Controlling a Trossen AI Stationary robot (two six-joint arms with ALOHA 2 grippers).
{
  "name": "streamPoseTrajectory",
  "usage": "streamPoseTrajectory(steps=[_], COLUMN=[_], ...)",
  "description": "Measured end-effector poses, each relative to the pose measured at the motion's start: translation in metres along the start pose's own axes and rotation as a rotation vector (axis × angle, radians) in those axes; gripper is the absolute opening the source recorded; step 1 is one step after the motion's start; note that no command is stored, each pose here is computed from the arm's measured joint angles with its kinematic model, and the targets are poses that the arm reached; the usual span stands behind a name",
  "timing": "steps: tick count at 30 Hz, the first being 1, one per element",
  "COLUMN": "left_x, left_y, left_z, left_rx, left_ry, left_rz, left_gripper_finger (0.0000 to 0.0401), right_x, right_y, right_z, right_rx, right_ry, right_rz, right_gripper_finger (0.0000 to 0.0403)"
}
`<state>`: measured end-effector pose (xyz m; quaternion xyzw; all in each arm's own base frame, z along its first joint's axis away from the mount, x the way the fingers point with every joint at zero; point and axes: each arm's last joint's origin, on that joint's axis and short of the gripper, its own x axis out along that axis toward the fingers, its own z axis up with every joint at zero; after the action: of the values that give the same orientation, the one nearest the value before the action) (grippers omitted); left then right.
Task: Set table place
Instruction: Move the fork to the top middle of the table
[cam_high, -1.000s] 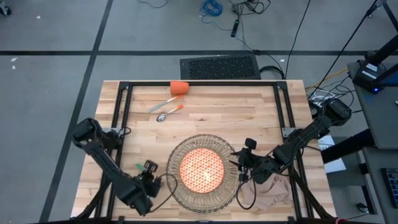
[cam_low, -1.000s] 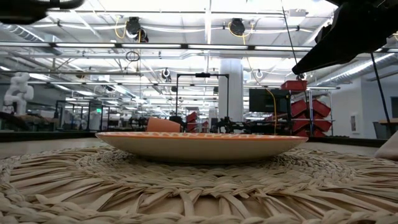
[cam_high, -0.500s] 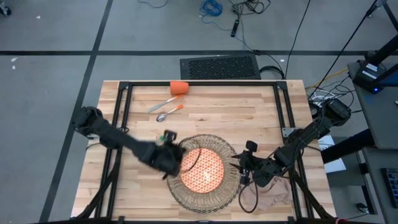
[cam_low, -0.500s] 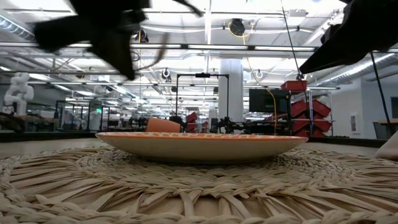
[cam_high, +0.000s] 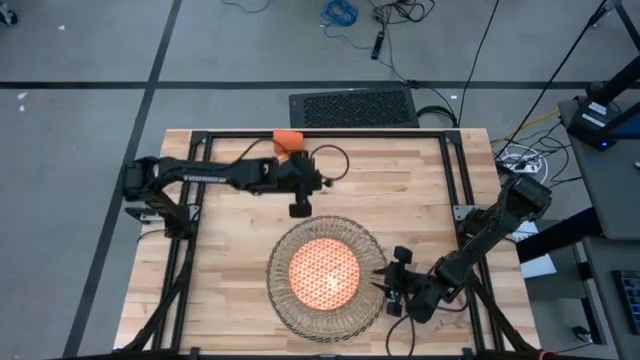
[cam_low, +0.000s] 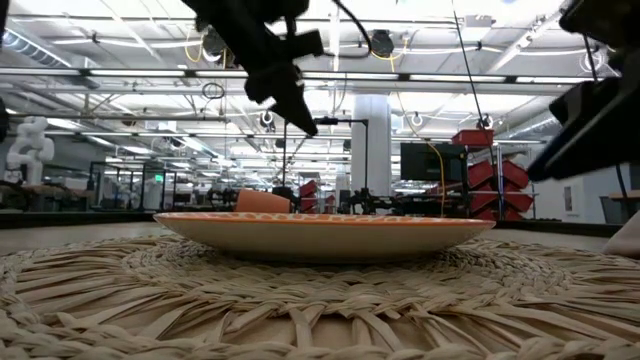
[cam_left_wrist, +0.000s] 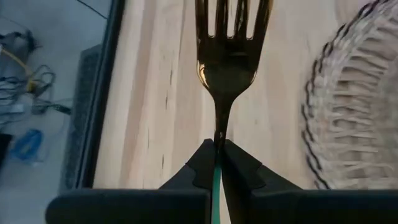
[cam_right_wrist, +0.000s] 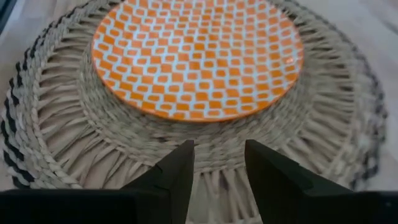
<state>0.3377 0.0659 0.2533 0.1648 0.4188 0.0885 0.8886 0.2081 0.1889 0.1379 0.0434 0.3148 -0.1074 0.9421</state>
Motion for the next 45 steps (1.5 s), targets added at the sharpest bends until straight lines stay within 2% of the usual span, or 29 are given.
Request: streamPoseTrajectory(steps=[5, 12, 19, 24, 30, 40, 45], left_x=[0.028, 0.07, 0.112, 0.137, 0.157, 0.157, 0.157], left_y=[0.029, 0.066, 0.089, 0.094, 0.088, 0.089, 0.087], left_z=[0.014, 0.045, 0.056, 0.058, 0.052, 0.054, 0.056], left_rx=[0.015, -0.007, -0.021, -0.036, -0.032, -0.029, -0.024], left_ry=[0.001, 0.003, 0.081, 0.088, 0.139, 0.133, 0.129], left_rz=[-0.007, -0.085, -0.142, -0.198, -0.24, -0.209, -0.209], left_gripper_finger=[0.0, 0.0, 0.0, 0.0, 0.0, 0.0001, 0.0028], right_x=[0.013, 0.017, 0.014, 0.011, 0.009, 0.008, 0.008], right_y=[0.008, 0.009, 0.014, 0.017, 0.018, 0.019, 0.019], right_z=[-0.009, -0.01, -0.01, -0.013, -0.014, -0.015, -0.015], right_rx=[0.011, 0.014, 0.023, 0.029, 0.046, 0.05, 0.051], right_ry=[0.0, -0.004, -0.024, -0.021, -0.019, -0.018, -0.018], right_rz=[0.023, 0.028, 0.06, 0.075, 0.083, 0.086, 0.087], right_gripper_finger=[0.013, 0.013, 0.013, 0.013, 0.013, 0.013, 0.013])
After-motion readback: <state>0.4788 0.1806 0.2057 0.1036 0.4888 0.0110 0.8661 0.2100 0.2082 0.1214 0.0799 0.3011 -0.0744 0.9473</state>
